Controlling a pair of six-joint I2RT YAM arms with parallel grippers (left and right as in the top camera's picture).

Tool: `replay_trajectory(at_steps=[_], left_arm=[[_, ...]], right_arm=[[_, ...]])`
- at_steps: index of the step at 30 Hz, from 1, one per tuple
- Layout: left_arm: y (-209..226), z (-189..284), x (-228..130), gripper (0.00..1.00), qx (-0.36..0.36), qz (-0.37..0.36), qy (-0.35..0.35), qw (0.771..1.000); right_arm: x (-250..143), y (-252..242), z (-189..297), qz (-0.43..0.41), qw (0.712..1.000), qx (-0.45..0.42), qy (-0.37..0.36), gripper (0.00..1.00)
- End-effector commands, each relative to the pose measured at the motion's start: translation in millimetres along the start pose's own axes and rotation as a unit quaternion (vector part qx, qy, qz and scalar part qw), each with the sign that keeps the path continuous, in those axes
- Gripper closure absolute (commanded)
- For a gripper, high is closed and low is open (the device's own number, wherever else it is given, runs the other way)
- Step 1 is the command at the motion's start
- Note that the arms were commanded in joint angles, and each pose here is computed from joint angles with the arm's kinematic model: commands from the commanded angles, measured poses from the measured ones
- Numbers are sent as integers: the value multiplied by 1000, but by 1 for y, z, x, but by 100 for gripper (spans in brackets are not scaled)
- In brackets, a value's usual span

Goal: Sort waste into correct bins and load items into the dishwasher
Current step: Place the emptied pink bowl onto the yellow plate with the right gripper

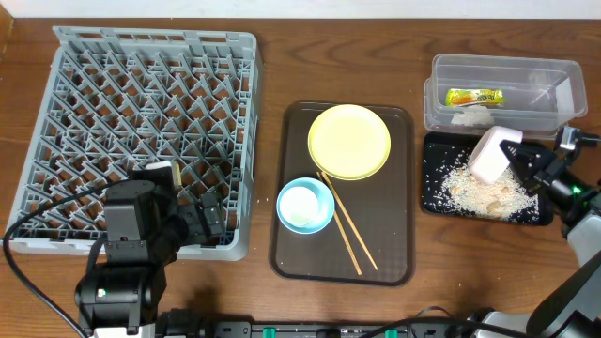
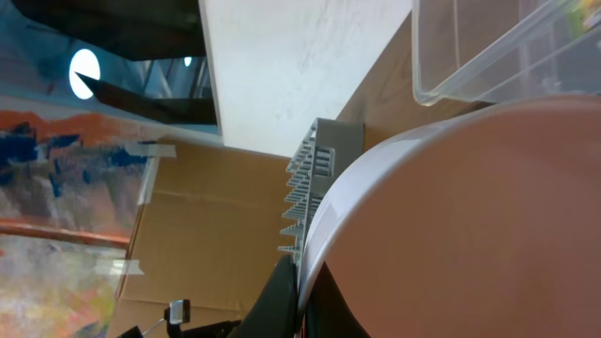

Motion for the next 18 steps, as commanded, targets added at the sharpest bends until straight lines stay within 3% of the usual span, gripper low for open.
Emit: replay_trajectory(at_steps=[1,6,18], left_arm=[[-2,4,4,0,-3,6,-7,1000],[-2,4,4,0,-3,6,-7,1000],[-2,4,4,0,-3,6,-7,1000]], right_arm=[[-4,5,-12,-2,1000,3,19,99],[-6,15,-32,11,999,12,46,99],[-32,98,-129,126,978,90,139,99]])
Point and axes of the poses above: each gripper's point midway between its finger pads, its own z axis back along the fingers, its own y axis along the line the jaws close on, x = y × z, the point moved 5 cm from there along z, back along the fingers, and after that the axes turned 4 degrees about z, right-handed, at the moved point
